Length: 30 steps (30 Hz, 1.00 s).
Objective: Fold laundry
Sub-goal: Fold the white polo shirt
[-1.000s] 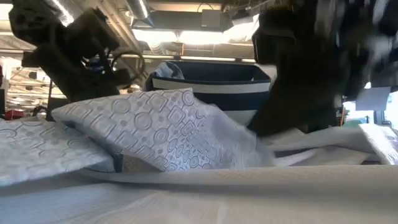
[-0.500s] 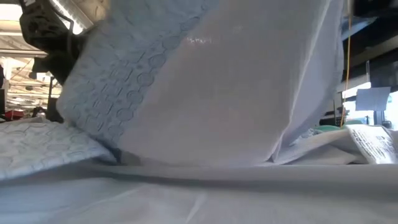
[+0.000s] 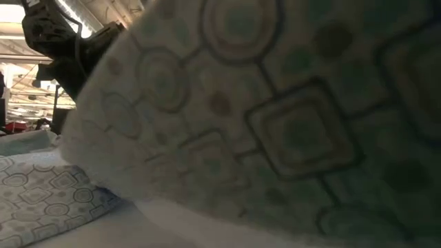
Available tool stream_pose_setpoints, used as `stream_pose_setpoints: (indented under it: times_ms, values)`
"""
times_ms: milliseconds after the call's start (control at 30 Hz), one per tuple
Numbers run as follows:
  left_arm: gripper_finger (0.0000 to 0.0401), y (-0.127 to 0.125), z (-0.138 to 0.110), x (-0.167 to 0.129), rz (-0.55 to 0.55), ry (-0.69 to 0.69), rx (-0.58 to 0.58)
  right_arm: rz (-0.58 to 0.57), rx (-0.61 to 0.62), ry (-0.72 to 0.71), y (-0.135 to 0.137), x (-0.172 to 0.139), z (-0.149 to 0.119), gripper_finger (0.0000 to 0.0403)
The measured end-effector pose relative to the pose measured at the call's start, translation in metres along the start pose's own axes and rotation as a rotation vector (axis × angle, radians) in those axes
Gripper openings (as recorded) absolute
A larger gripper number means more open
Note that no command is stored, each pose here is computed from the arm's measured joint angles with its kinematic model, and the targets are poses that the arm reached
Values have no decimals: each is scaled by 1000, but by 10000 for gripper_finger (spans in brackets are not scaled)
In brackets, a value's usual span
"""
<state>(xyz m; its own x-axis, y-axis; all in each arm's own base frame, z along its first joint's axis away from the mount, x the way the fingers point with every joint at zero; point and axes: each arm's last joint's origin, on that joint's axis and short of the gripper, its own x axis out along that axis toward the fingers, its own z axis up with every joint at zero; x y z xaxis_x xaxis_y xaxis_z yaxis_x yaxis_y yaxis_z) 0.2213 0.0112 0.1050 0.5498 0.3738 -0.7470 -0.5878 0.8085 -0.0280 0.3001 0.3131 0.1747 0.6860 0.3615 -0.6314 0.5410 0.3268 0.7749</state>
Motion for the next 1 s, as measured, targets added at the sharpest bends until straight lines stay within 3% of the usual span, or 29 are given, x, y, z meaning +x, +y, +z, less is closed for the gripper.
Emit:
stream_pose_setpoints:
  times_ms: [133,267,467,633,833,1000]
  values:
    - [70,0,0,0,0,0,0,-2,-34,-17,3,-5,2,3]
    - [70,0,0,0,-2,-2,-1,-24,-92,-3,13,-30,5,3]
    - [70,-1,1,0,-10,-12,-9,-257,-257,-55,11,-79,27,31]
    - [70,-1,1,0,-10,-13,-10,-480,-556,-68,0,-102,52,109]
    - [70,-1,1,0,-11,-14,-11,-637,-1013,-21,-6,-92,85,172]
    - [70,-1,1,0,-11,-15,-10,-725,-1135,111,-24,-71,112,174]
